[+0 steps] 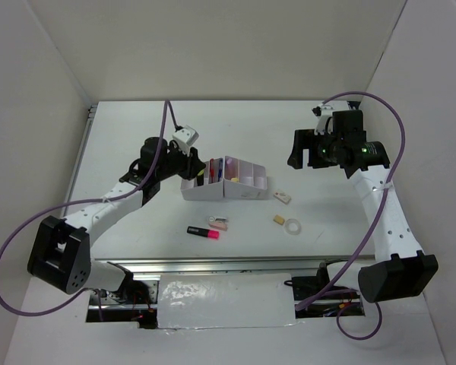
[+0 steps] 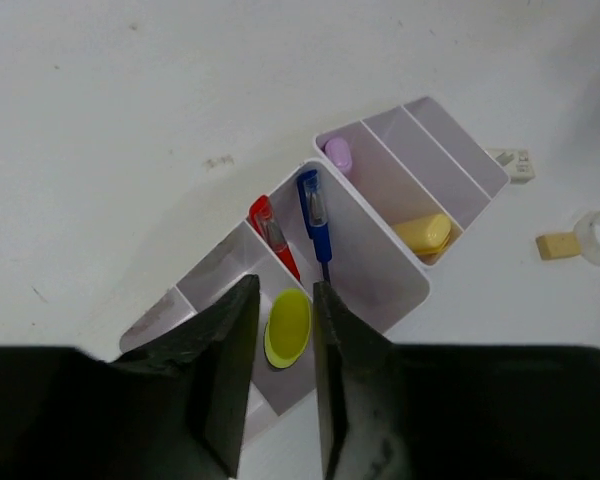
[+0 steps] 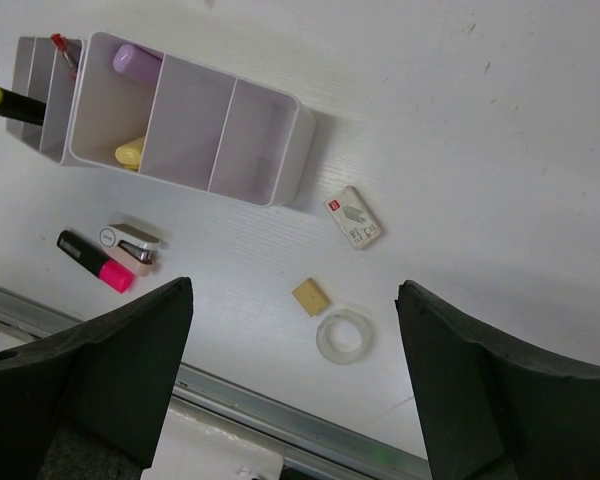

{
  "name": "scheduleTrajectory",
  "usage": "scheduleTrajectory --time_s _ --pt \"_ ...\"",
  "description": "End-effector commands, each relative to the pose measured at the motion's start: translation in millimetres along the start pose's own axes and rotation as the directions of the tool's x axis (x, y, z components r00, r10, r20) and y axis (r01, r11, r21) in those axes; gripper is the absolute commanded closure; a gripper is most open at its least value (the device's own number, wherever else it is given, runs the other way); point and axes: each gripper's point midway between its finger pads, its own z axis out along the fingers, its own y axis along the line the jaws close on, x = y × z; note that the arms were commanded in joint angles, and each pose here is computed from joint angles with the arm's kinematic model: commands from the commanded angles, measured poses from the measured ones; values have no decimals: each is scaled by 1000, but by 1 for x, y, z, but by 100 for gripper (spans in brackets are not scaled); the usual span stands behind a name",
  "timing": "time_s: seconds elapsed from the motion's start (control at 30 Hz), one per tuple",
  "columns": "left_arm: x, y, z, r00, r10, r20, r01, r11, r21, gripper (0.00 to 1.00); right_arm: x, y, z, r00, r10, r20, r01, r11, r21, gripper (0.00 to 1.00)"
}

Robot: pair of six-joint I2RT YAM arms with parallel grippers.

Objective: Sort the stationery into containers
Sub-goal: Place the pen in the storage box, then pick up the pen from the center of the board.

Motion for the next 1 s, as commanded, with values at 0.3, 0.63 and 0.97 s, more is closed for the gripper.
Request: scheduleTrajectory --time_s 0.3,0.63,0.97 --pt "-66 -47 -41 961 243 133 -264 949 175 39 -9 2 -5 997 -72 34 72 997 -1 11" --pt "98 -143 -95 729 668 -148 -416 604 680 44 12 -1 -1 983 -172 -57 169 984 -65 13" --pt "177 -136 -75 504 790 -350 -419 578 701 37 16 -5 0 981 -176 -85 172 984 -53 16"
